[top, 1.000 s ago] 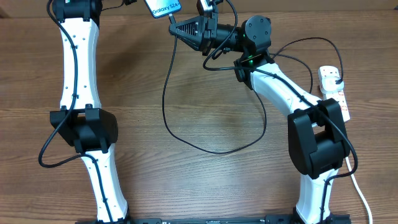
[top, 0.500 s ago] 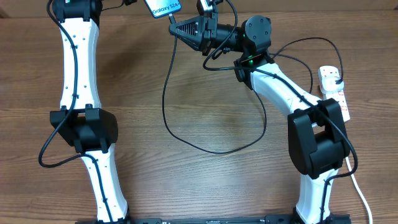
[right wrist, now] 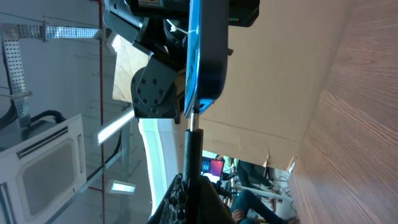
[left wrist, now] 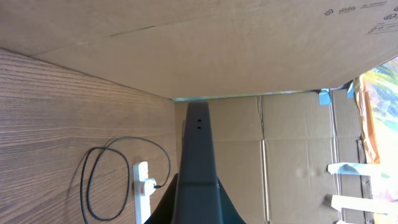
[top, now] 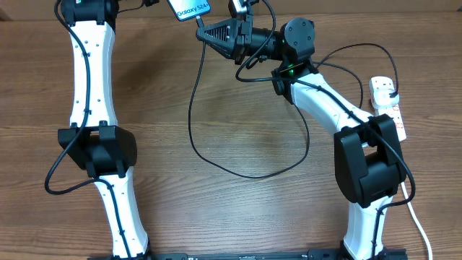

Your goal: Plug charger to phone and switch on socket

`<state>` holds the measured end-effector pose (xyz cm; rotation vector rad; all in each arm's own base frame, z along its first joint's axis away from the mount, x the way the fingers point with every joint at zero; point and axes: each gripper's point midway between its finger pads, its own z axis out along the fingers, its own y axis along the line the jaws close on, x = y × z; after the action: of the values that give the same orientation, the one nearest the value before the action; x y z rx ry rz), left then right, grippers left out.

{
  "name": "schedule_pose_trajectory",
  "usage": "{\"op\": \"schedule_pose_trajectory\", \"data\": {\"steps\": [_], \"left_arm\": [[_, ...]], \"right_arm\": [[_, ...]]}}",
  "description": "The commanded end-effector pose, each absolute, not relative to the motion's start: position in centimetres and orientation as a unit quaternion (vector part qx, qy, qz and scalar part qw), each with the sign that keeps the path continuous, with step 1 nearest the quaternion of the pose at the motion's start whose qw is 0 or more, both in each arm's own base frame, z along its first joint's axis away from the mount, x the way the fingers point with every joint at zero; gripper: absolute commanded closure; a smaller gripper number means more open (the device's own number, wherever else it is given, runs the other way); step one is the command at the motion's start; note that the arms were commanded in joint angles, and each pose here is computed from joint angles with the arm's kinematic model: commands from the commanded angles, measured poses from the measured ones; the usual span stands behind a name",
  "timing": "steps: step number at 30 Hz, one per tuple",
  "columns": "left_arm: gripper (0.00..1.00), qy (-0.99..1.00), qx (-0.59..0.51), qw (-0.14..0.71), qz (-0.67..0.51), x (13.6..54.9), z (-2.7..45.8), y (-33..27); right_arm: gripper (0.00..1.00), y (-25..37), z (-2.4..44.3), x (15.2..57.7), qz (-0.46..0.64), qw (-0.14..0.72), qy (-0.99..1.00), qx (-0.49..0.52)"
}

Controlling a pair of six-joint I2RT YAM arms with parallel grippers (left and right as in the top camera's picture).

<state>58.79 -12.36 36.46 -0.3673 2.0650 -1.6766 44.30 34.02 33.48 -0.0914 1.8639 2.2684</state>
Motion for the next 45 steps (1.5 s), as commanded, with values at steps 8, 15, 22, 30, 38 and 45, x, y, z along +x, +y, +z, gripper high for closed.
{"op": "schedule_pose_trajectory", "data": {"steps": [8, 15, 22, 30, 38, 45], "left_arm": [[0.96, 0.744, -0.115, 0.234, -0.615, 57.4, 39.1, -14.3], [0.96, 0.744, -0.109, 0.229, -0.619, 57.2, 39.2, -14.4], [0.96, 0.738, -0.072, 0.219, -0.634, 56.2, 39.9, -14.7], [0.96, 0.722, -0.003, 0.219, -0.657, 54.7, 41.6, -15.3], [0.96, 0.719, 0.020, 0.209, -0.662, 53.9, 41.8, -15.6], [0.96, 0.717, 0.041, 0.216, -0.661, 53.6, 41.8, -15.7]], "right_arm": [[0.96, 34.1, 34.9, 44.0, 0.773, 0.116, 0.623, -0.040], [0.96, 34.1, 34.9, 44.0, 0.773, 0.115, 0.623, -0.041], [0.96, 33.7, 34.7, 43.9, 0.770, 0.110, 0.627, -0.048], [0.96, 33.6, 34.6, 43.8, 0.768, 0.107, 0.629, -0.053], [0.96, 33.6, 34.5, 43.6, 0.767, 0.106, 0.630, -0.058], [0.96, 33.6, 34.6, 43.7, 0.768, 0.108, 0.629, -0.055]]}}
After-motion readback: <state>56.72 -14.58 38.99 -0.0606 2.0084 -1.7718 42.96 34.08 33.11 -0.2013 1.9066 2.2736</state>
